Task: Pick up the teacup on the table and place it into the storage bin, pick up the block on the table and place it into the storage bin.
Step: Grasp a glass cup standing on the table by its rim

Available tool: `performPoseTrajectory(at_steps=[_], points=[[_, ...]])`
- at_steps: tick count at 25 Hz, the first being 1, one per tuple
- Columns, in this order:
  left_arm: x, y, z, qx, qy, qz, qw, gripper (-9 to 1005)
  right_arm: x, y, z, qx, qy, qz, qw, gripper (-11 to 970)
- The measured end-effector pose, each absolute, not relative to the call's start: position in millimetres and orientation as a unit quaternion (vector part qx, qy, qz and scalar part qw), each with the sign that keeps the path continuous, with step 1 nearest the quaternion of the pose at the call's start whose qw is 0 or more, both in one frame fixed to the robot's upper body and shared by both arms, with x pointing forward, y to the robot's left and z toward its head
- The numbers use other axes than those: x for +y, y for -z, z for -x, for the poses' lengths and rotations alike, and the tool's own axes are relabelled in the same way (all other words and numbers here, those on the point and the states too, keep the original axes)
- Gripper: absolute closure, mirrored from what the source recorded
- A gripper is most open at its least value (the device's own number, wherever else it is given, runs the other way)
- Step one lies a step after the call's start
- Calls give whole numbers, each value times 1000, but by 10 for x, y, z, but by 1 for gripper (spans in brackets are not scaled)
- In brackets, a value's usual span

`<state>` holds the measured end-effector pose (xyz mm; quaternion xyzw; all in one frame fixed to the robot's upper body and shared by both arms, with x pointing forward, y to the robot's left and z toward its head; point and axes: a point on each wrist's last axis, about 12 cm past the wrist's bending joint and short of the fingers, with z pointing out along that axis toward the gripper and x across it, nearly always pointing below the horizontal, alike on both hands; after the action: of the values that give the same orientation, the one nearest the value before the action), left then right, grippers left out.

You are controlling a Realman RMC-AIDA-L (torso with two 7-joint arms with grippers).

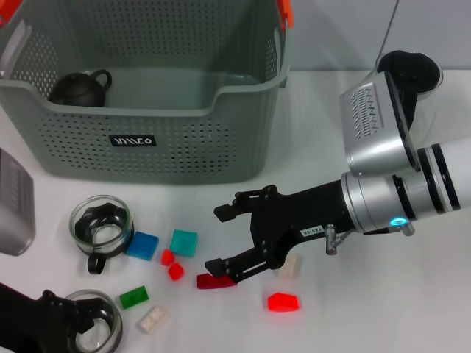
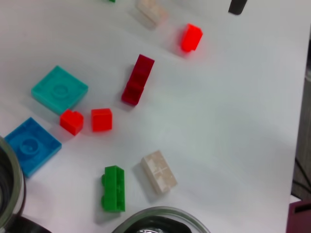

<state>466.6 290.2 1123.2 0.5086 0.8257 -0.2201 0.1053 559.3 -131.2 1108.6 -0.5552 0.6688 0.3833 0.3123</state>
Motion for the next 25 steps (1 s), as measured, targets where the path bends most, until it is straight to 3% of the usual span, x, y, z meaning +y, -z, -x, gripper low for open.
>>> performPoseTrajectory(at_steps=[25], points=[[2748,-11062,-4734,808,221,-542,70,192,-1321,-11086,-5638,676,-375,547,322,12]])
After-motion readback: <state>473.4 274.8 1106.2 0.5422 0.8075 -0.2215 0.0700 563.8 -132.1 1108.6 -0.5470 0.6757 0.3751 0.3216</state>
